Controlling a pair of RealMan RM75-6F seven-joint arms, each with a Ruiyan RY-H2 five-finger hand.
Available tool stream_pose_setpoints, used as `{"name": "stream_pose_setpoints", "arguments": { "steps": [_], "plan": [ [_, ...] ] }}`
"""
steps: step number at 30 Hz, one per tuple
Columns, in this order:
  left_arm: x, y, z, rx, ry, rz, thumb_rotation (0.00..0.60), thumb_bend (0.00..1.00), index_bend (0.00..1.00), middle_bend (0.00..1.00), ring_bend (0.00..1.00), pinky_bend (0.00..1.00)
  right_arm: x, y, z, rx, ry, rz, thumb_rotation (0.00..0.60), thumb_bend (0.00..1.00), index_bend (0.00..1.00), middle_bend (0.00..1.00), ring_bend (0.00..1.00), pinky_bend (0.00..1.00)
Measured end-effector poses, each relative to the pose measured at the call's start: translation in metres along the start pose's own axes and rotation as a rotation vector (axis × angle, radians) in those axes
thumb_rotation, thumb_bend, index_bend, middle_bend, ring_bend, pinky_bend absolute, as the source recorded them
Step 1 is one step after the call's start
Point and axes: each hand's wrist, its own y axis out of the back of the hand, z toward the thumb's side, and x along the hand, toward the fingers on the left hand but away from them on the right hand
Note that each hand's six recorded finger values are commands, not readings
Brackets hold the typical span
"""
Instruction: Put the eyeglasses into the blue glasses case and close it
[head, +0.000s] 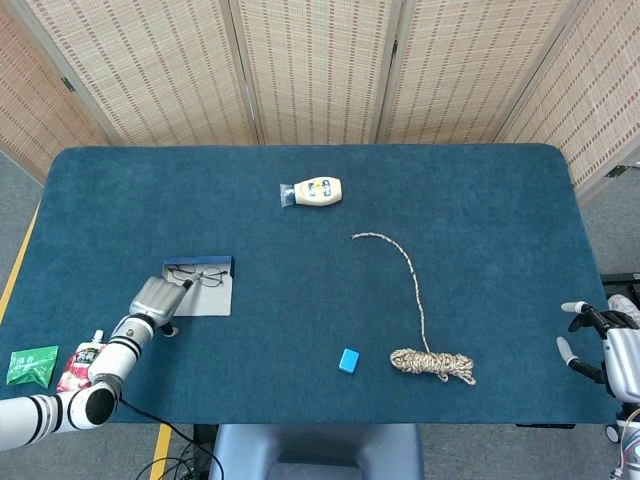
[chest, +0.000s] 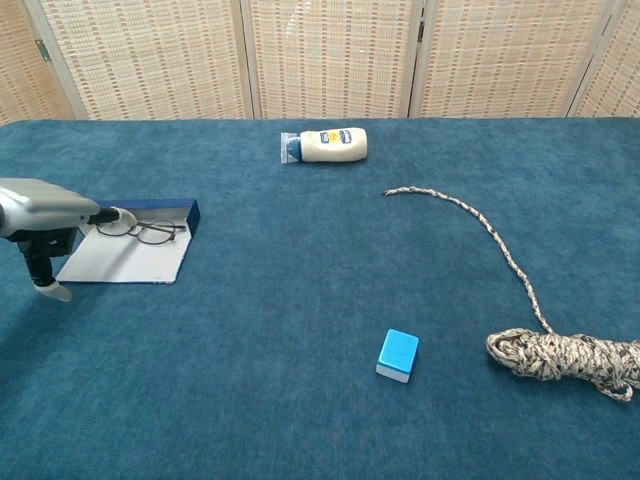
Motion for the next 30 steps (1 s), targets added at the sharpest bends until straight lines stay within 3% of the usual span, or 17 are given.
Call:
{"name": "stream_pose_setpoints", "arguments": {
  "steps": [6,15,30],
  "plan": [
    [-0.002,0.005,-0.007,-0.013,0.027,0.019,0.6,0.22,0.0,0.99,0.95,0.95,0.0,0.0,0.0,0.001,0.0,0.001,0.6,0.34,0.33,0.53,0.47,0.31],
    [-0.014,0.002,0.006,-0.03,-0.025,0.022,0.6,0.22,0.0,0.99,0.95,0.95,0.0,0.0,-0.001,0.001,-0.003,0.0,0.6,0.34,0.33,0.53,0.47,0.31],
    [0.017,0.002,0.019,-0.008,-0.028,-0.003,0.6,0.22,0.0,0.99,0.95,0.95,0.004,0.002,-0.004,0.001,-0.013,-0.003,0.6,0.34,0.33,0.53,0.47,0.31]
  ]
}}
